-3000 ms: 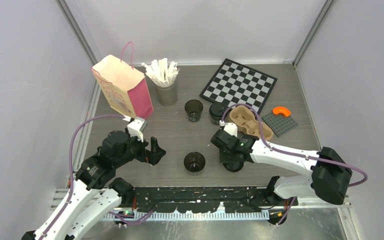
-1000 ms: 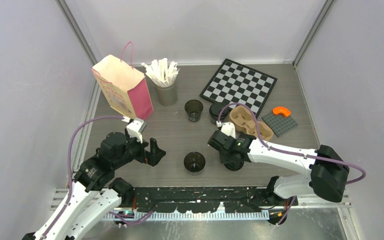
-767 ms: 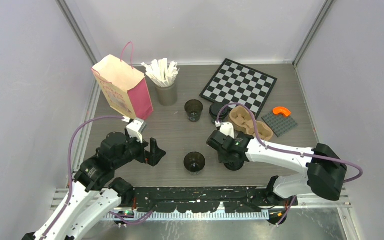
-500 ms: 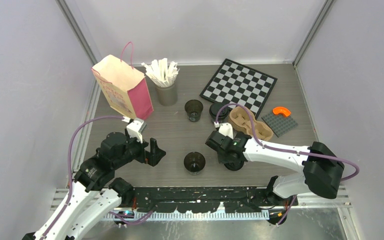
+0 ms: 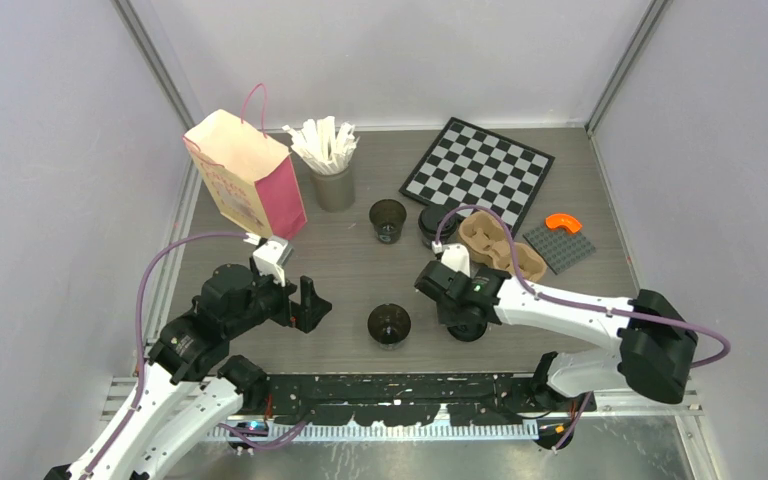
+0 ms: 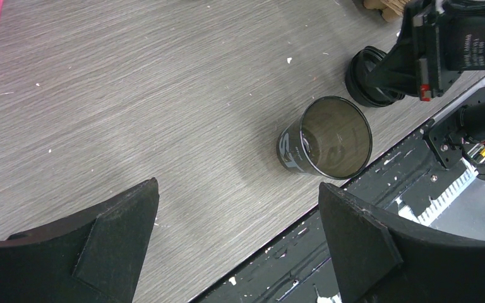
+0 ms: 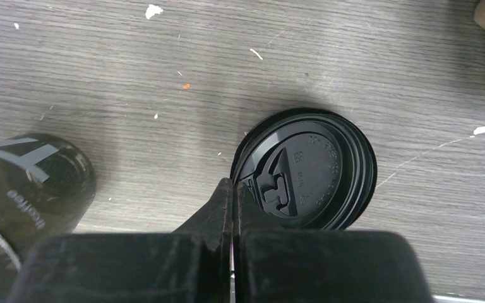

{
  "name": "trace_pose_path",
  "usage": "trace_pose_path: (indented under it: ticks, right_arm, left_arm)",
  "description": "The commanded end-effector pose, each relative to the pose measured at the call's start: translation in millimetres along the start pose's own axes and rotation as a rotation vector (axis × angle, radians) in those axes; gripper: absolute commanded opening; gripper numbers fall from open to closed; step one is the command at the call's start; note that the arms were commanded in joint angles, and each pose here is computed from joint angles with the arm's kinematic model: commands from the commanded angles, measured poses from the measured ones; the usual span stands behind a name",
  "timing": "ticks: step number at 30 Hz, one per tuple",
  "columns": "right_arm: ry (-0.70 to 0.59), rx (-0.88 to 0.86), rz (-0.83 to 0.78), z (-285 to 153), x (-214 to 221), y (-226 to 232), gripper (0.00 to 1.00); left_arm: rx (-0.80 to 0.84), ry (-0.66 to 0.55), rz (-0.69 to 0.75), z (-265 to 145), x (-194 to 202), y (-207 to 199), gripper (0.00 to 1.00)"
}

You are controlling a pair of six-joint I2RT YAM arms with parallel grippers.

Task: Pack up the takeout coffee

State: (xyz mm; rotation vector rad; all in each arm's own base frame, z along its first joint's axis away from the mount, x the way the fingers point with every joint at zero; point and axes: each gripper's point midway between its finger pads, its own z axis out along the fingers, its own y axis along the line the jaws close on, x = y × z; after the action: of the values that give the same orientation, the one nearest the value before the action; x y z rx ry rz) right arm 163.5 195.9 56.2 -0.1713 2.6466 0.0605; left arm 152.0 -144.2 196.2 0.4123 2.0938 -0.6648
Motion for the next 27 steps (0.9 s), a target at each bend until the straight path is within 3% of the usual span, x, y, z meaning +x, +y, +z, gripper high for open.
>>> trace_pose_path:
  ticks: [1,10,16,23,27]
  right_arm:
    - [-0.066,-0.052,0.056,-23,-15,2,0.00]
    - [-0.119,-0.271,0.127,-63,-32,28,0.00]
    - [-0.202,-0.689,0.247,-128,-64,87,0.00]
    - [-0.273,-0.970,0.306,-190,-91,114,0.00]
    - [-0.286,-1.182,0.334,-225,-95,129,0.00]
  left_arm:
    - [-0.014,-0.024,0.019,1,-6,2,1.00]
    - [0.051,-0.011,0.000,0,-9,-11,1.00]
    - [0.179,-0.117,-0.043,-14,-43,-41,1.00]
    - [0.480,-0.247,-0.075,-22,-81,-95,1.00]
    - [0.569,-0.284,-0.056,-14,-90,-107,1.00]
